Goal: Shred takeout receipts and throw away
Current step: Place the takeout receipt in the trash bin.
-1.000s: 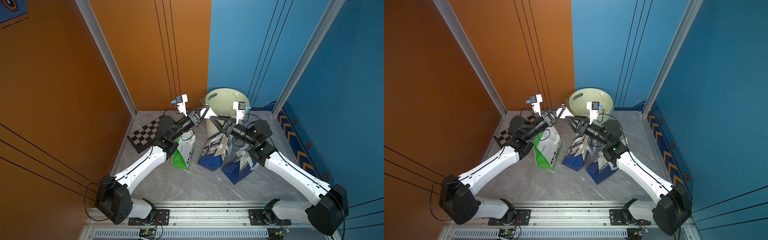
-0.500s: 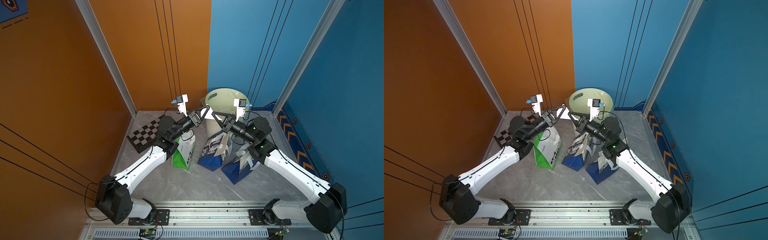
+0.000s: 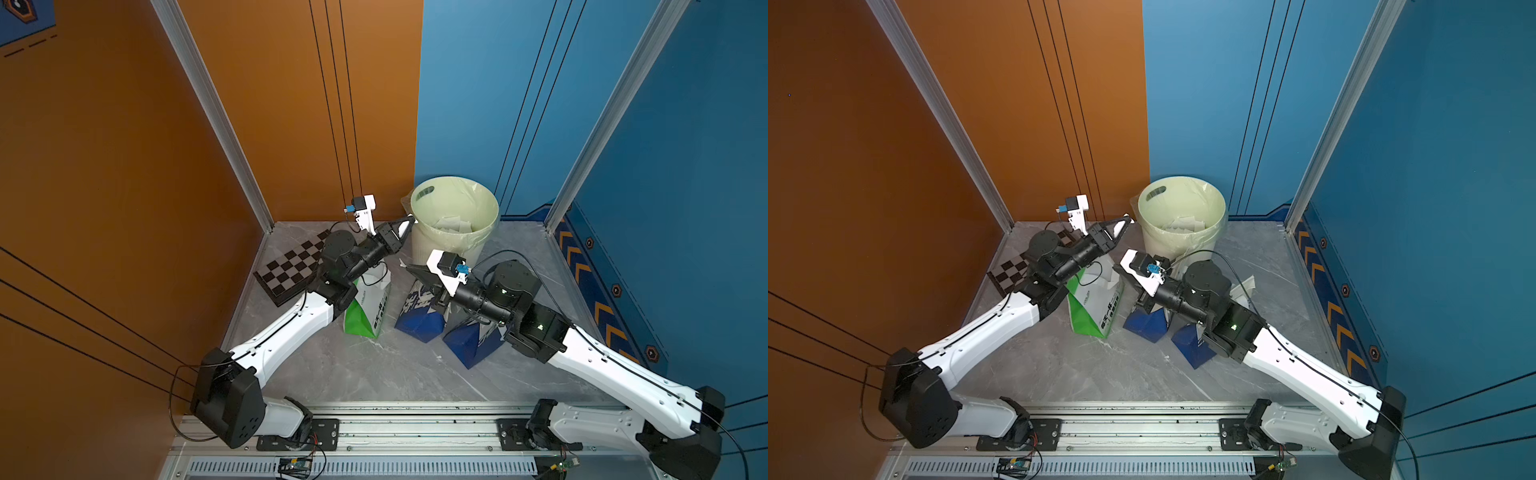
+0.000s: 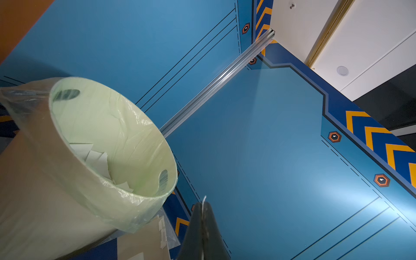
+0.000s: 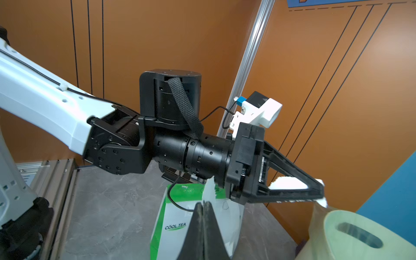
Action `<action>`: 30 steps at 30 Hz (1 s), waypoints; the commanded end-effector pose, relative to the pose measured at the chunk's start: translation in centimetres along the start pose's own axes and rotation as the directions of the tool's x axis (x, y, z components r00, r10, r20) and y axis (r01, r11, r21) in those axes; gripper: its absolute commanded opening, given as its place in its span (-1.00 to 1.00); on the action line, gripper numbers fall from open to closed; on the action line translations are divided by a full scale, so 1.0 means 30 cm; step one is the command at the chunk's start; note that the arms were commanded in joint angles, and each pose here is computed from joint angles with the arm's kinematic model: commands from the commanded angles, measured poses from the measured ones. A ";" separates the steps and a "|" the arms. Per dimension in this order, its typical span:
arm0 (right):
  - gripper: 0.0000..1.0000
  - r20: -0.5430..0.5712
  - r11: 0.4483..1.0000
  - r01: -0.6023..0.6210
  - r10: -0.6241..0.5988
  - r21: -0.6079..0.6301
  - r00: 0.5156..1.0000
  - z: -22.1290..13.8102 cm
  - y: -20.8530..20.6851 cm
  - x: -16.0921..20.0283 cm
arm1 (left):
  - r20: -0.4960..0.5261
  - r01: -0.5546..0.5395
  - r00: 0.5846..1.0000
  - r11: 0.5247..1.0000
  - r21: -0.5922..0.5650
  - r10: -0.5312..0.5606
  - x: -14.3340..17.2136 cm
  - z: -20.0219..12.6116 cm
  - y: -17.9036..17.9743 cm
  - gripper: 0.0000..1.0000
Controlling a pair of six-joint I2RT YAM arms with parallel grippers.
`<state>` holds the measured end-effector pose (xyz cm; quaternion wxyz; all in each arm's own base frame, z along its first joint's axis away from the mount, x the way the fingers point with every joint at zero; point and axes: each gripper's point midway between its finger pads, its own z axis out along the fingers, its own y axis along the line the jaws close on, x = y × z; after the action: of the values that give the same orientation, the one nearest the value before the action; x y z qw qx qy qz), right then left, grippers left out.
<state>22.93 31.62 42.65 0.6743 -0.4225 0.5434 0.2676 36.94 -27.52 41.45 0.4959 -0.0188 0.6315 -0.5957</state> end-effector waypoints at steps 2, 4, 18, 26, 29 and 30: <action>-1.00 0.042 0.971 -0.107 0.100 0.215 0.994 -0.034 -0.226 -0.011 | 0.010 -0.086 0.996 0.996 -0.016 0.086 -0.031 0.043 -0.009 -1.00; -1.00 0.050 0.904 -0.230 0.228 0.359 0.972 -0.051 -0.403 0.040 | -0.016 -0.157 0.988 0.987 -0.019 0.157 -0.030 0.091 -0.030 -1.00; -0.81 0.014 0.684 -0.375 0.471 0.625 0.882 0.034 -0.830 0.328 | -0.338 -0.645 0.752 0.736 -0.206 0.566 0.034 0.476 0.236 -1.00; -0.50 -0.029 0.685 -0.336 0.462 0.646 0.887 0.001 -0.830 0.331 | -0.425 -0.642 0.744 0.729 -0.239 0.516 0.077 0.552 0.380 -0.10; -0.43 -0.025 0.688 -0.326 0.447 0.648 0.894 -0.031 -0.825 0.299 | -0.429 -0.651 0.737 0.719 -0.244 0.522 0.072 0.548 0.386 0.11; -0.41 -0.022 0.689 -0.323 0.442 0.649 0.897 -0.043 -0.823 0.289 | -0.428 -0.653 0.736 0.717 -0.242 0.525 0.068 0.546 0.380 0.16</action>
<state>46.46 18.87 38.41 0.6327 -0.0752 0.7500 0.1774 53.08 -38.57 32.98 0.5244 0.1908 0.7819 -0.2780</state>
